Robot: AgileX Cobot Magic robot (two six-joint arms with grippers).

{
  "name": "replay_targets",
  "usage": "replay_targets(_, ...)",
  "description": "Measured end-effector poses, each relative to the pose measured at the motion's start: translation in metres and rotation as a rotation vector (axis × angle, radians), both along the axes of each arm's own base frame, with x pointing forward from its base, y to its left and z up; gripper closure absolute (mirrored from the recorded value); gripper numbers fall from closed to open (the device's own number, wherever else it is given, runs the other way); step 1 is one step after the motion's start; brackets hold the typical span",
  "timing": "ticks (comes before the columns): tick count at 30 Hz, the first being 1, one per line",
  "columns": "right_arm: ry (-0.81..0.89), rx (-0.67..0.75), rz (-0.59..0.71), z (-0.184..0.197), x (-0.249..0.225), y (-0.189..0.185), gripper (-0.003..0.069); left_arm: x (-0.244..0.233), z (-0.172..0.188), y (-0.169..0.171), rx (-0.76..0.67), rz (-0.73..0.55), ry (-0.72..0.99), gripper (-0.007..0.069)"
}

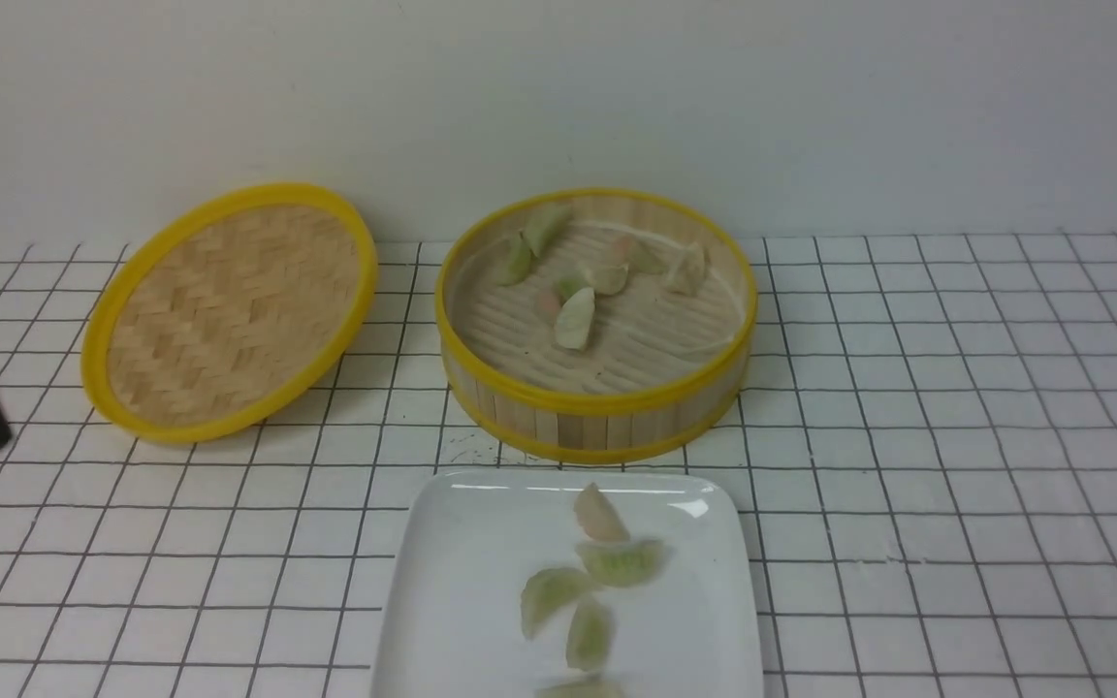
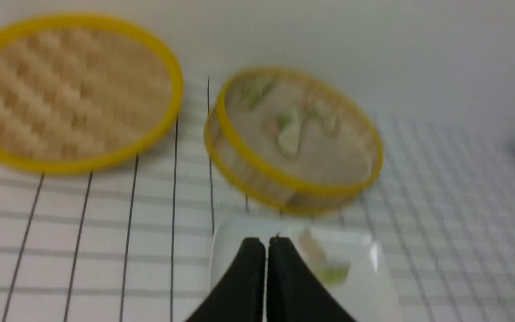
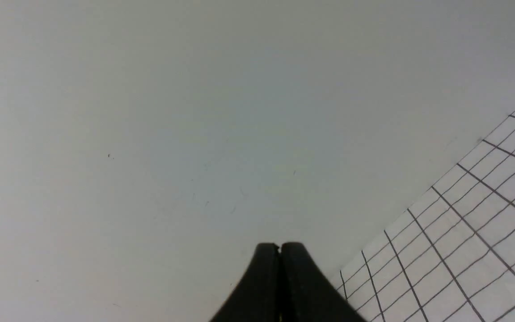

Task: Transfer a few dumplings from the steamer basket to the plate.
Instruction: Use the left arm to grab a dumpling from the steamer

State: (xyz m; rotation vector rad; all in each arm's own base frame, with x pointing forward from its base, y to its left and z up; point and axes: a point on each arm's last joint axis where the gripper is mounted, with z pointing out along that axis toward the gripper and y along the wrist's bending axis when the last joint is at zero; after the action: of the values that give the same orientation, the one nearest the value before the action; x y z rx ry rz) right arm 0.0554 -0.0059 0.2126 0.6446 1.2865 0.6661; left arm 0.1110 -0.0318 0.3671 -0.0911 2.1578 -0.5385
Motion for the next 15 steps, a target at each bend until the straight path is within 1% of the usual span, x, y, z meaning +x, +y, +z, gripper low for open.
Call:
replay_targets(2, -0.015, 0.003, -0.011, 0.001, 0.000, -0.001, 0.0671, 0.032, -0.005, -0.004, 0.050, -0.092, 0.131, 0.0631)
replay_targets(3, -0.020, 0.004, -0.015, 0.002, 0.000, -0.001, 0.0671, 0.042, -0.007, -0.005, 0.063, -0.123, 0.159, 0.0631)
replay_targets(4, -0.014, 0.005, -0.007, 0.002, 0.000, -0.001, 0.0671, 0.063, -0.015, -0.007, 0.071, -0.158, 0.220, 0.0631)
replay_targets(5, 0.001, -0.001, 0.013, 0.003, 0.000, 0.001, 0.0671, 0.076, -0.021, -0.008, 0.076, -0.186, 0.256, 0.0631)
replay_targets(7, 0.031, -0.056, 0.085, 0.018, -0.003, 0.008, 0.0671, 0.103, -0.038, -0.010, 0.084, -0.218, 0.338, 0.0631)
replay_targets(9, 0.109, -0.195, 0.178, 0.047, -0.007, 0.018, 0.0671, 0.131, -0.053, -0.018, 0.105, -0.266, 0.407, 0.0631)
replay_targets(10, 0.163, -0.234, 0.211, 0.053, -0.006, 0.020, 0.0671, 0.139, -0.056, -0.022, 0.119, -0.286, 0.419, 0.0631)
replay_targets(11, 0.203, -0.284, 0.237, 0.067, -0.005, 0.022, 0.0671, 0.146, -0.057, -0.030, 0.135, -0.317, 0.424, 0.0631)
replay_targets(12, 0.274, -0.333, 0.273, 0.079, 0.001, 0.026, 0.0671, 0.154, -0.058, -0.038, 0.159, -0.347, 0.423, 0.0631)
replay_targets(13, 0.381, -0.375, 0.318, 0.088, 0.008, 0.027, 0.0671, 0.165, -0.057, -0.048, 0.189, -0.377, 0.414, 0.0631)
replay_targets(14, 0.434, -0.414, 0.337, 0.100, 0.014, 0.028, 0.0669, 0.171, -0.056, -0.058, 0.211, -0.407, 0.405, 0.0631)
replay_targets(15, 0.512, -0.438, 0.368, 0.103, 0.022, 0.029, 0.0669, 0.178, -0.054, -0.064, 0.227, -0.420, 0.398, 0.0631)
